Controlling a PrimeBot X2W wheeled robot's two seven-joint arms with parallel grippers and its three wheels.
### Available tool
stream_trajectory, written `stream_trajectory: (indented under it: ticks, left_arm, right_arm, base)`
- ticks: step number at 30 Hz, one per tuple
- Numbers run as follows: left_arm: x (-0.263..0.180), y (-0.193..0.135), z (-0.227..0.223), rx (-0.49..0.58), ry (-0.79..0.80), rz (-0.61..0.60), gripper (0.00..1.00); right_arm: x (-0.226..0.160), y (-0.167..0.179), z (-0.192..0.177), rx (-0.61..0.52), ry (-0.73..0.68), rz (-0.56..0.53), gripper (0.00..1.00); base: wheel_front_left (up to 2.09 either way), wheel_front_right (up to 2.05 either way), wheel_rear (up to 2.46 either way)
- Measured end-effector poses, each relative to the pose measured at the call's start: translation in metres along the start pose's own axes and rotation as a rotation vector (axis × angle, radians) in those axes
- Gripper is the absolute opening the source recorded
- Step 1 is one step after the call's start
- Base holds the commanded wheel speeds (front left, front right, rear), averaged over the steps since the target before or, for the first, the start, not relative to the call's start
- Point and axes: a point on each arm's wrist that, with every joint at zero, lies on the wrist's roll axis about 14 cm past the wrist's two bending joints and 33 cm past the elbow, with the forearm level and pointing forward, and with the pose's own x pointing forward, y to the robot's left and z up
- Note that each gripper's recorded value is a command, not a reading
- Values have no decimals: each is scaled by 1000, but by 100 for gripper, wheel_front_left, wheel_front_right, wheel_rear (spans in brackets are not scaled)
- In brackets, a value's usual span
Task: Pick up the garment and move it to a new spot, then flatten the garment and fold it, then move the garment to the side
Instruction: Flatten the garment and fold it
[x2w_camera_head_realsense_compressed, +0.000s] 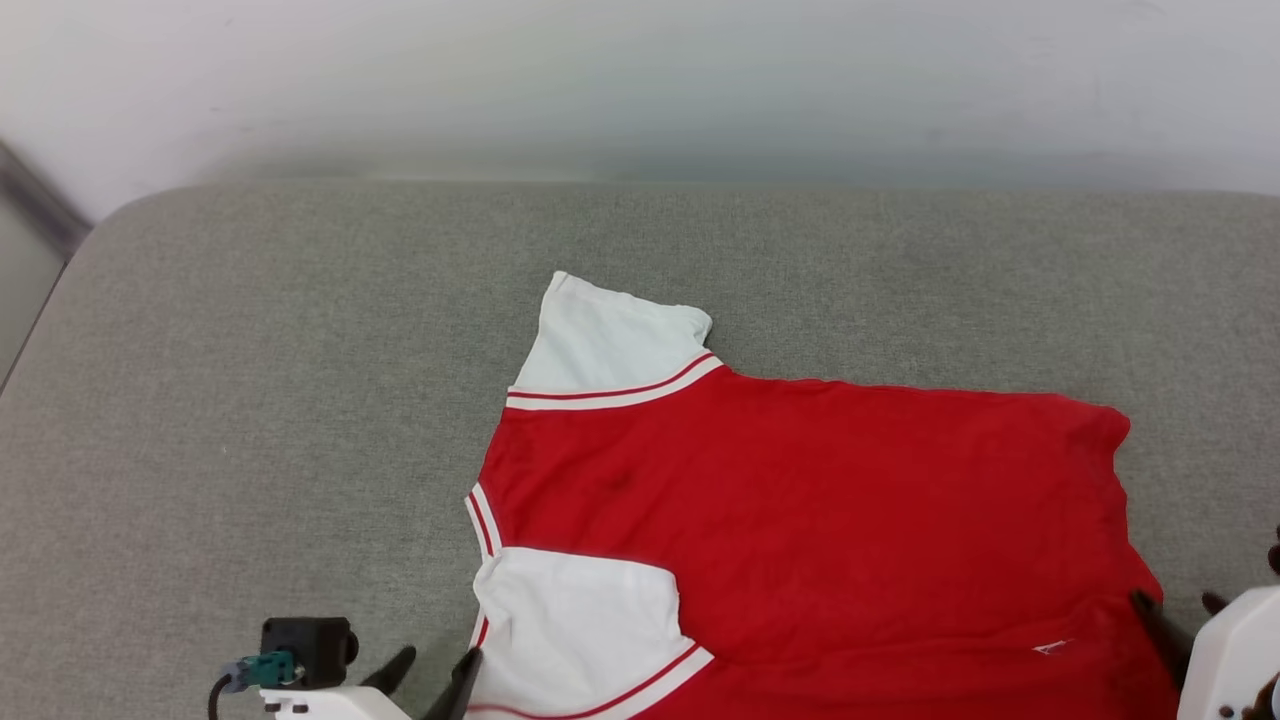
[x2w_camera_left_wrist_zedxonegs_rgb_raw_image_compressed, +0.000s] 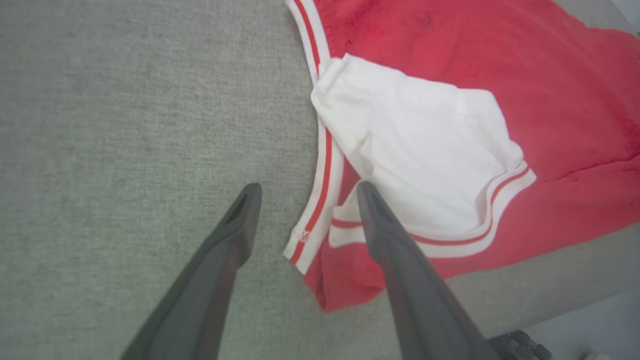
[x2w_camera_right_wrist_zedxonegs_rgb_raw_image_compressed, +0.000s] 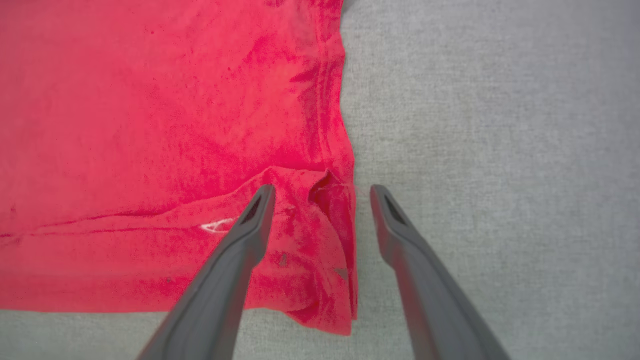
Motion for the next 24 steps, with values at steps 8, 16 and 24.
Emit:
stream_trajectory:
  ticks: [8,16,24]
  left_arm:
    - [-10,-6,87,159,-436,-13,100]
    - [-14,-16,119,190,-604,-12,100]
    - [-18,-27,145,144,-732,-27,100]
  right_arm:
    - [-22,31,78,-57,-373,81,100]
    - [-42,45,121,-97,-659,121,100]
    - [-49,58,128,-35,-788,151,100]
  base:
    - [0,0,0]
    - [0,0,0]
    - [0,0,0]
